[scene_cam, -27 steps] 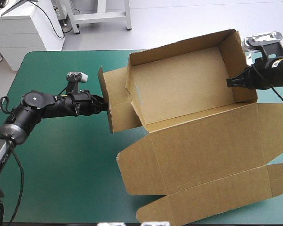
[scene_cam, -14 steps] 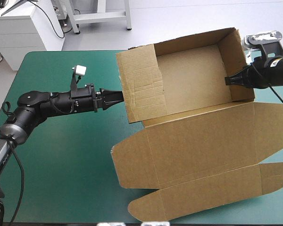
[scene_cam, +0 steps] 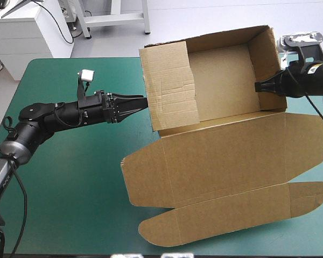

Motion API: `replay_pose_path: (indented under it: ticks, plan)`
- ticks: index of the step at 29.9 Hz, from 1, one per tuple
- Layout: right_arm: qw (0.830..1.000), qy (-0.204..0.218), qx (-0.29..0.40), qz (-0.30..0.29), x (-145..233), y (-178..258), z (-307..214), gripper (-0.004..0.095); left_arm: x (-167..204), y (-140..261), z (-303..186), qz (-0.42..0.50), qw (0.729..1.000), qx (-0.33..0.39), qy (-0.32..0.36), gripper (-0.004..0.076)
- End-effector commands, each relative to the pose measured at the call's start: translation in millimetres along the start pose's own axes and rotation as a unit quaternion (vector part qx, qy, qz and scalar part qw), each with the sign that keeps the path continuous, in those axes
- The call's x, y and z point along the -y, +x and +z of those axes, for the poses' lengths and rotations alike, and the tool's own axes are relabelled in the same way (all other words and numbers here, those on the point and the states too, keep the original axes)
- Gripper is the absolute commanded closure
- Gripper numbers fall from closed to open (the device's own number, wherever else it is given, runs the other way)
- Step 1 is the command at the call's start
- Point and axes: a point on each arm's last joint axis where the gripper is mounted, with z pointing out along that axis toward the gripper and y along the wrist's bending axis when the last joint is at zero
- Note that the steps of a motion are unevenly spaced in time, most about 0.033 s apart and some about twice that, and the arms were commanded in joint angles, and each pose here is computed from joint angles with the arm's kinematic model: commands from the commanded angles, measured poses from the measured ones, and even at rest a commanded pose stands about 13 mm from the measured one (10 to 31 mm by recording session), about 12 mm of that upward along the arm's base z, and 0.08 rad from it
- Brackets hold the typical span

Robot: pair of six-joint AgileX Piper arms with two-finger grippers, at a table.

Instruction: Fold the box

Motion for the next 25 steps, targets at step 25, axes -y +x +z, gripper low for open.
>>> replay_pose_path:
  ticks: [25]
  plan:
    - [0.996,-0.029,0.086,0.004,-47,-24,18,0.0921,56,-60,-7,0.09,0.99,-0.034,-0.1,0.0179]
